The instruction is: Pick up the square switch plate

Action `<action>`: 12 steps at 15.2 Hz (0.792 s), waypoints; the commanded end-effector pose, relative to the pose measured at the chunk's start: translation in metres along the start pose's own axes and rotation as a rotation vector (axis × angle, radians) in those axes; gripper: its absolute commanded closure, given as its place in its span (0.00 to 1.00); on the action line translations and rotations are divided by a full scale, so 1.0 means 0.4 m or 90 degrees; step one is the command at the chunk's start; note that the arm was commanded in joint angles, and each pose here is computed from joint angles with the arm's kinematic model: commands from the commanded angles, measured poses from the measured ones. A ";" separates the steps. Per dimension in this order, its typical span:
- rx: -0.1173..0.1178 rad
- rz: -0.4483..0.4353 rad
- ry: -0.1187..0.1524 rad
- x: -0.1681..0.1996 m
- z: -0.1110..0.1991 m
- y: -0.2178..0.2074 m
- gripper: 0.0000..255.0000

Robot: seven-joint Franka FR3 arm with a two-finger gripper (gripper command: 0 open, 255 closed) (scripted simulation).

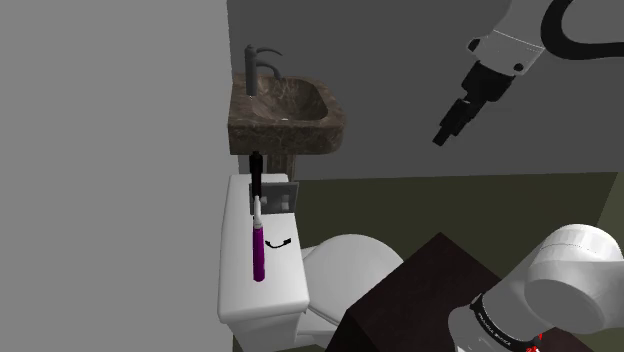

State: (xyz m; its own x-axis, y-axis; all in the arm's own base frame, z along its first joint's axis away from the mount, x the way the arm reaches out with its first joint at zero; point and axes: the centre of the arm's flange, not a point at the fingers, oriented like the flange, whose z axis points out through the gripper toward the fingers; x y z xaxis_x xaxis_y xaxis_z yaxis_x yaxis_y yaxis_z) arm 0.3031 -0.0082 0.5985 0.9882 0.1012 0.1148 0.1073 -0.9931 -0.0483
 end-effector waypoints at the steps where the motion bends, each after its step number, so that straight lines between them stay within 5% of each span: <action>1: 0.000 0.000 0.000 0.000 0.000 0.000 0.00; 12: -0.025 0.064 0.028 0.139 0.265 -0.210 0.00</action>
State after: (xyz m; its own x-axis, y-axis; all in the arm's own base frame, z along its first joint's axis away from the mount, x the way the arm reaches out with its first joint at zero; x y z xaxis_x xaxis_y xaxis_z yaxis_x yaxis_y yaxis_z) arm 0.3572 0.0797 0.5139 0.9888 0.0098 0.1489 0.0135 -0.9996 -0.0238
